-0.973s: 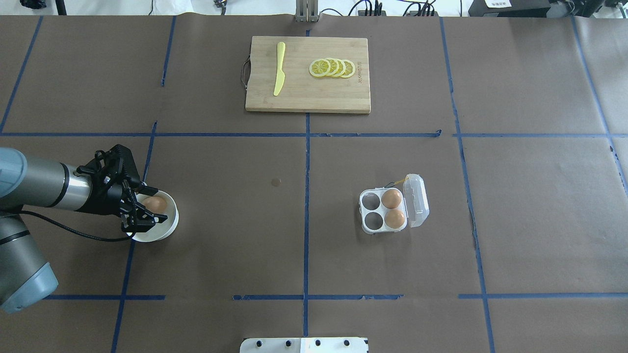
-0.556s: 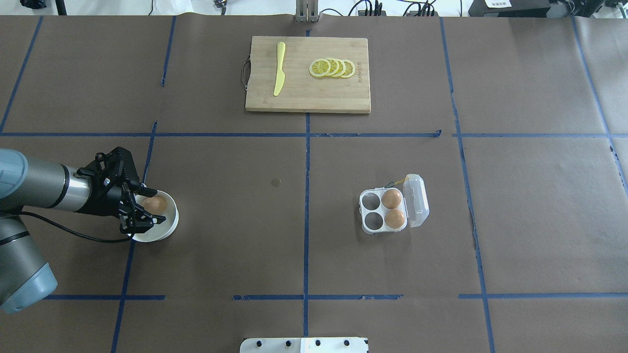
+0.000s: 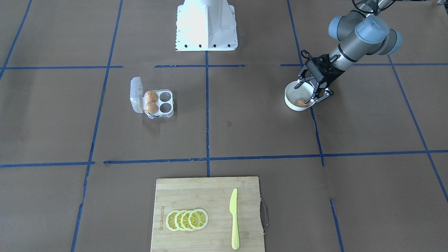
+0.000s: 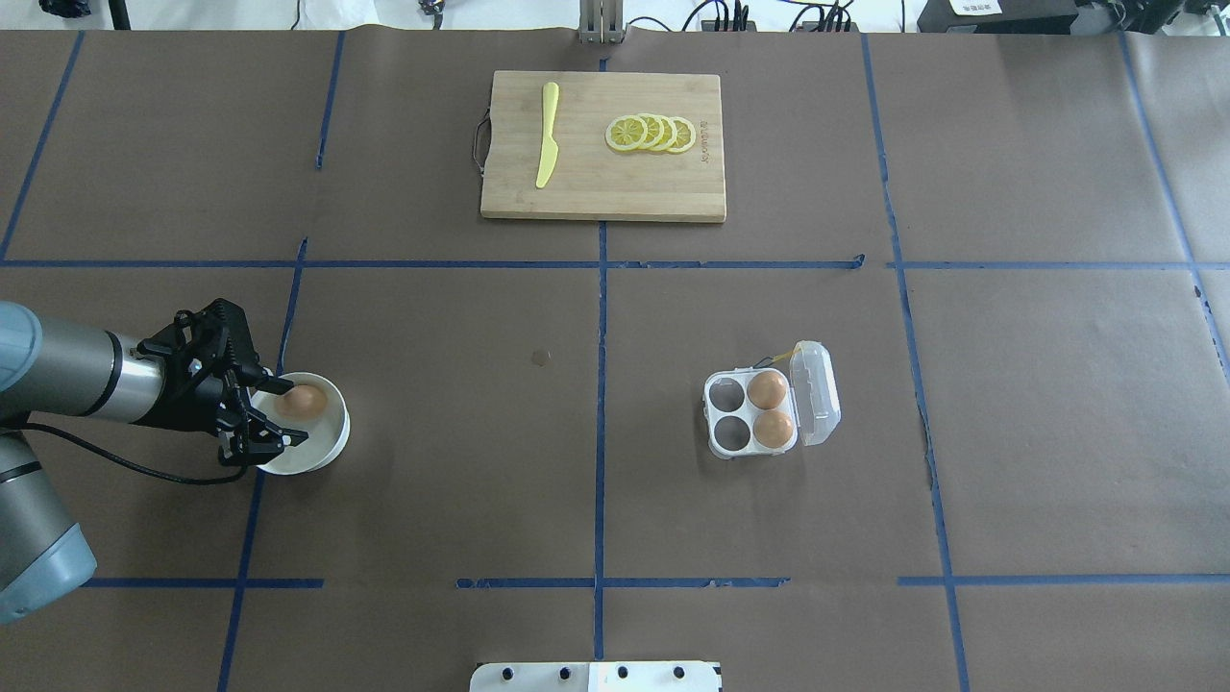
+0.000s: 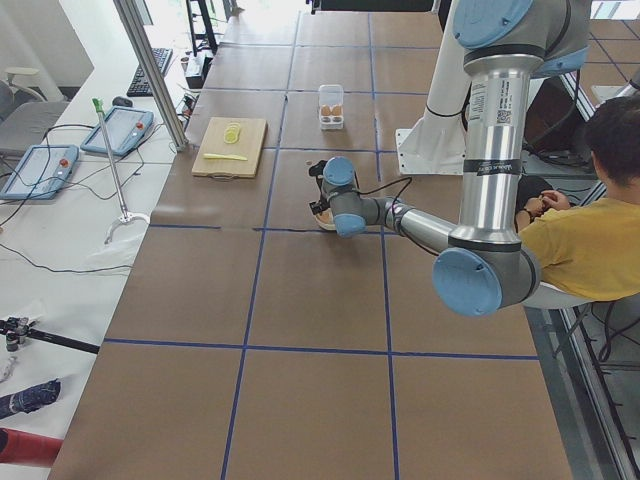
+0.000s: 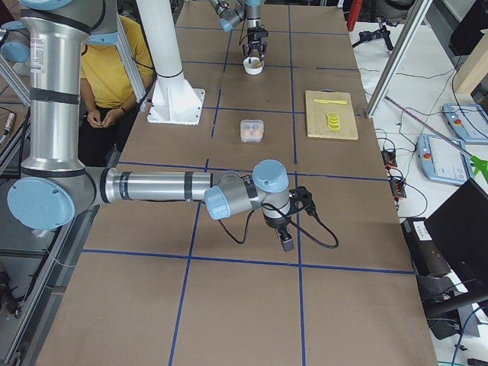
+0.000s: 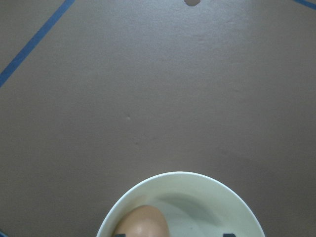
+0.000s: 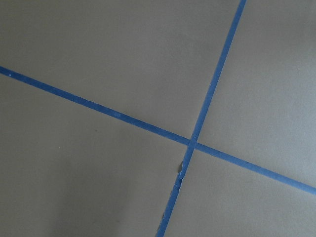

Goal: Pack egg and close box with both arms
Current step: 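Lower the left gripper into the bowl and close on the brown egg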

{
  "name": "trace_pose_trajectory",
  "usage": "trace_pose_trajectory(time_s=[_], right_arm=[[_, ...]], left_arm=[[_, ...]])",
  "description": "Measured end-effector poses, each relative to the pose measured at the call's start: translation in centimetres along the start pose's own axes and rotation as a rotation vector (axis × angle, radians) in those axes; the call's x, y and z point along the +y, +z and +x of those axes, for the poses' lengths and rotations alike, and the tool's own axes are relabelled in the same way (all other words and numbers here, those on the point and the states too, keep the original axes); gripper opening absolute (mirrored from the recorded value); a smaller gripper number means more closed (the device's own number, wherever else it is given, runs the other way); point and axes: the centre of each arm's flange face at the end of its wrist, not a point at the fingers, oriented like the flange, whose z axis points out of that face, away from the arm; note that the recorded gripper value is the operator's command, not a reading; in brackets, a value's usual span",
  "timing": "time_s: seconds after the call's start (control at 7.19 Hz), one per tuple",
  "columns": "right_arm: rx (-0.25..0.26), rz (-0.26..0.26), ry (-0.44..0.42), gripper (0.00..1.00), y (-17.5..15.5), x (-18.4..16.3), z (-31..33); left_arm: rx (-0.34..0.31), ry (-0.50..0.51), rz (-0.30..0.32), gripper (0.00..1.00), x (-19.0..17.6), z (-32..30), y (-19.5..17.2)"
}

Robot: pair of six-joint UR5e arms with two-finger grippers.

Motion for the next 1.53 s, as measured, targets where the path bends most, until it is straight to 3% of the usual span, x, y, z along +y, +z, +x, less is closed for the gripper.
trace_pose_trajectory(time_s=[0.7, 1.53], right_arm=[[0.000, -0.002, 0.001, 1.00, 0.1, 0.1, 0.0], [0.000, -0.007, 0.005, 1.00, 0.2, 0.4, 0.2]], left_arm=[[-0.043, -0.002, -0.011, 0.71, 0.1, -0.7, 1.4], [-0.042, 0.000, -0.010, 0.68, -0.4, -0.7, 2.2]])
